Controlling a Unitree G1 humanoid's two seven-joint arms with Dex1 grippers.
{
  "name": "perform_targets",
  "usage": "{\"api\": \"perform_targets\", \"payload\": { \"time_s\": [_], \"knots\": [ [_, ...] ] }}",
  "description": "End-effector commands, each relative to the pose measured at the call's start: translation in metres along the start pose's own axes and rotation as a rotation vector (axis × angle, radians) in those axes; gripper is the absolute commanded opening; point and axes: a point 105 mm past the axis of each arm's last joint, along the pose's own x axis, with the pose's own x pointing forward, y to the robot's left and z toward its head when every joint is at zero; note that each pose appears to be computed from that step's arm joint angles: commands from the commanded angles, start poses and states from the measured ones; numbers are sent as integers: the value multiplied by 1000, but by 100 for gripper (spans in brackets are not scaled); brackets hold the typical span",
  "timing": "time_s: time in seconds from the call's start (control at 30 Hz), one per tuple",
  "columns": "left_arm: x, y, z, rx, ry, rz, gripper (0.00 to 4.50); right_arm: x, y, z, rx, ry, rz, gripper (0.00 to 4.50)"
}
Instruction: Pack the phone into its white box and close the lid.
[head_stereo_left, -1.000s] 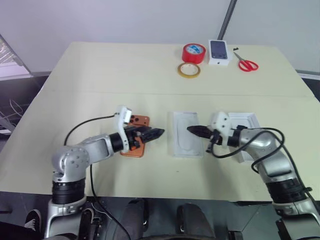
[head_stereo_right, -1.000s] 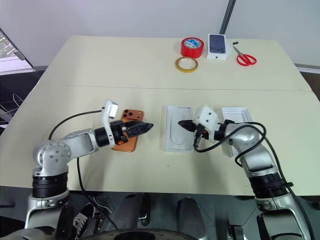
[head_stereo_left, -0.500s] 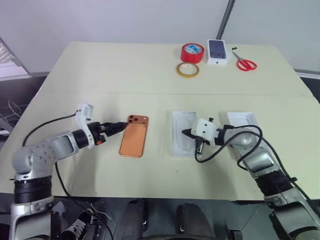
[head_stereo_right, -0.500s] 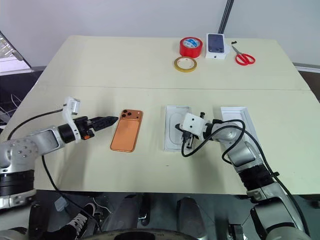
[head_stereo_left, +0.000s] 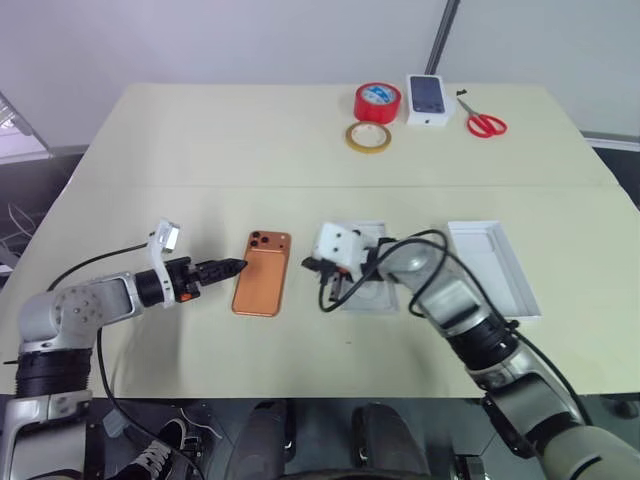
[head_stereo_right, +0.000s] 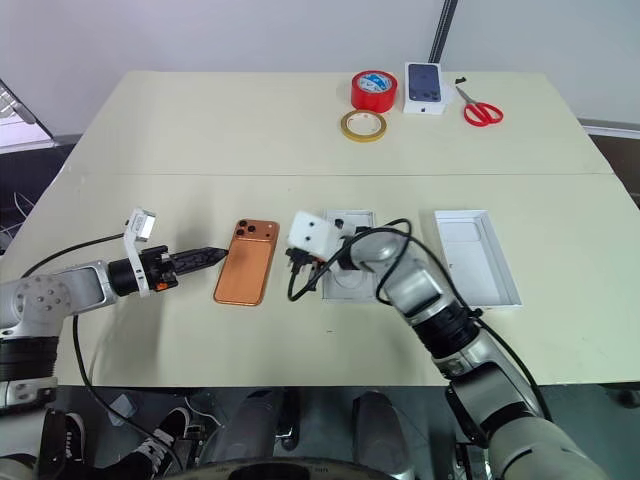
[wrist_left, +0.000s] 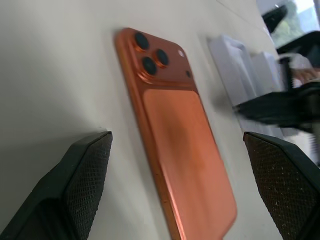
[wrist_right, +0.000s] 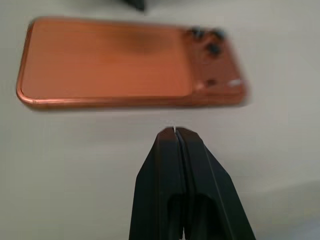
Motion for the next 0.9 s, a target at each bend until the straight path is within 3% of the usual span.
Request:
{"api": "perform_targets", "payload": {
  "time_s": [0.03, 0.27, 0.4, 0.73, 0.9],
  "knots": [
    [5, 1, 0, 8, 7, -7, 440, 7, 6, 11, -16, -8, 19, 3],
    [23, 0, -28, -108, 122, -56, 440, 19, 9, 8, -29, 22, 22, 3],
    [38, -5, -38, -91, 165, -61, 440, 23, 6, 14, -21, 4, 3, 3],
    [46, -23, -33, -152, 173, -129, 440, 22, 5, 8, -20, 12, -3, 3],
    [51, -23, -31, -53, 200, -56, 440, 24, 7, 12, -19, -1, 1, 3]
  ]
}}
